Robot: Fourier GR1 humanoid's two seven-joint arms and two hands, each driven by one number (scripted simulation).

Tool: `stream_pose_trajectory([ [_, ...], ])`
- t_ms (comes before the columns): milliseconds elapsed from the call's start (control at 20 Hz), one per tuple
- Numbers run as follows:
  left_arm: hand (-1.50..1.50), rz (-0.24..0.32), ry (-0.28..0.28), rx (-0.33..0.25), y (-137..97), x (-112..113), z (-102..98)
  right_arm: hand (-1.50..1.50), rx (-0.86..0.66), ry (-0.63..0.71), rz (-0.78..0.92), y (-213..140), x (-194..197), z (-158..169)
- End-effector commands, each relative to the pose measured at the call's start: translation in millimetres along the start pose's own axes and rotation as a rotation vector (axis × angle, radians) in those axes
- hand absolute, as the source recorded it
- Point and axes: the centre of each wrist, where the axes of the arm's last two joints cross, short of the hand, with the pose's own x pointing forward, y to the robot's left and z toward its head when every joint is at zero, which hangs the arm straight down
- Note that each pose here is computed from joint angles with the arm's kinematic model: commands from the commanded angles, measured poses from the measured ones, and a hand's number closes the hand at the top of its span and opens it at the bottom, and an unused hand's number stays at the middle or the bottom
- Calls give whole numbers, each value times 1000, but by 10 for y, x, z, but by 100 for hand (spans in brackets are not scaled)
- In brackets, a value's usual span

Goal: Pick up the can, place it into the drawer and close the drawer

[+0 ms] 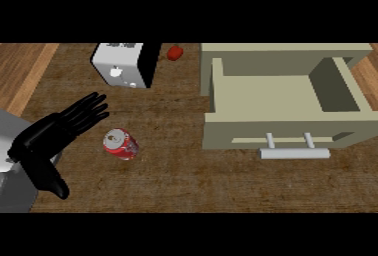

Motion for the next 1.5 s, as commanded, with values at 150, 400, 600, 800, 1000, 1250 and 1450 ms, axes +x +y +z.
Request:
stream_pose_trajectory([
  [150, -150, -17, 20, 69, 107, -113, -293, -150, 2, -13, 0, 74, 58, 145],
  [400, -150, -23, -6, 93, 162, -636, -105, -150, 10, -14, 12, -43, -82, 98],
  [600, -150, -52, 18, 135, 270, -654, -168, -150, 12, -8, 0, -140, -59, 58],
  [800, -150, -31, 24, 152, 474, -869, 9, -150, 16, -5, 12, -69, 142, 103],
  [1000, -150, -30, 57, 136, 460, -1126, -53, -150, 19, -9, 0, -143, 150, 22],
  [1250, -150, -35, 73, 149, 534, -1222, 75, -150, 11, -21, 19, 22, 164, 103],
  [1450, -150, 17, 96, 151, 490, -1330, -57, -150, -4, -25, -4, 6, 240, 123],
])
